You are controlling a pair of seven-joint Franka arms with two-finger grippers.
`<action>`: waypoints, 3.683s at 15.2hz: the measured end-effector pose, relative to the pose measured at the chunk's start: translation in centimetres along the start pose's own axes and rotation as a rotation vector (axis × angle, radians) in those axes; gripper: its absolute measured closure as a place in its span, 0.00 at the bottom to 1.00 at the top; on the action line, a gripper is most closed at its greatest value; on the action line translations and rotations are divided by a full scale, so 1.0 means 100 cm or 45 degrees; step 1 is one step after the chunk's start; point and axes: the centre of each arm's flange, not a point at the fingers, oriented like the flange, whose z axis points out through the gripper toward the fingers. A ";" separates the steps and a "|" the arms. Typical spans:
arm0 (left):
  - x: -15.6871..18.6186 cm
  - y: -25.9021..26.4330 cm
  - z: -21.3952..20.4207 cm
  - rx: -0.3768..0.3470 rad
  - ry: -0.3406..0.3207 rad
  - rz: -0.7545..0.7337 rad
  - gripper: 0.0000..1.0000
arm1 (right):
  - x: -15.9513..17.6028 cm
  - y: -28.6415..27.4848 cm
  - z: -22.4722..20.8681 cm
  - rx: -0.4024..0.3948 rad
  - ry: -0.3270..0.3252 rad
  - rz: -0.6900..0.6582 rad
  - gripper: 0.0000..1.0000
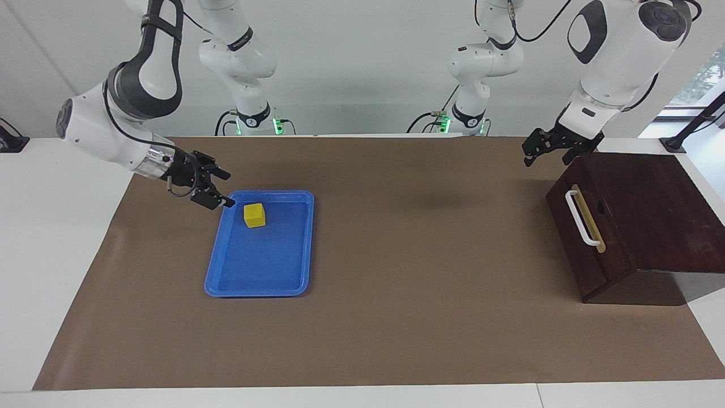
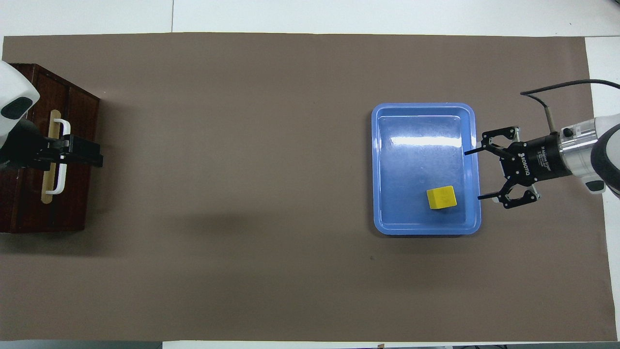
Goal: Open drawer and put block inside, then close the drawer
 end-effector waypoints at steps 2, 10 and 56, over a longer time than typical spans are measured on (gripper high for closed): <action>0.000 0.000 0.000 0.000 0.000 0.000 0.00 | 0.012 0.008 0.015 0.014 -0.063 0.064 0.00; 0.000 0.000 0.000 0.000 0.000 0.000 0.00 | 0.079 0.017 0.071 -0.050 -0.177 0.099 0.00; 0.008 0.044 0.034 0.381 0.075 0.126 0.00 | 0.107 0.010 0.093 -0.055 -0.200 -0.010 0.45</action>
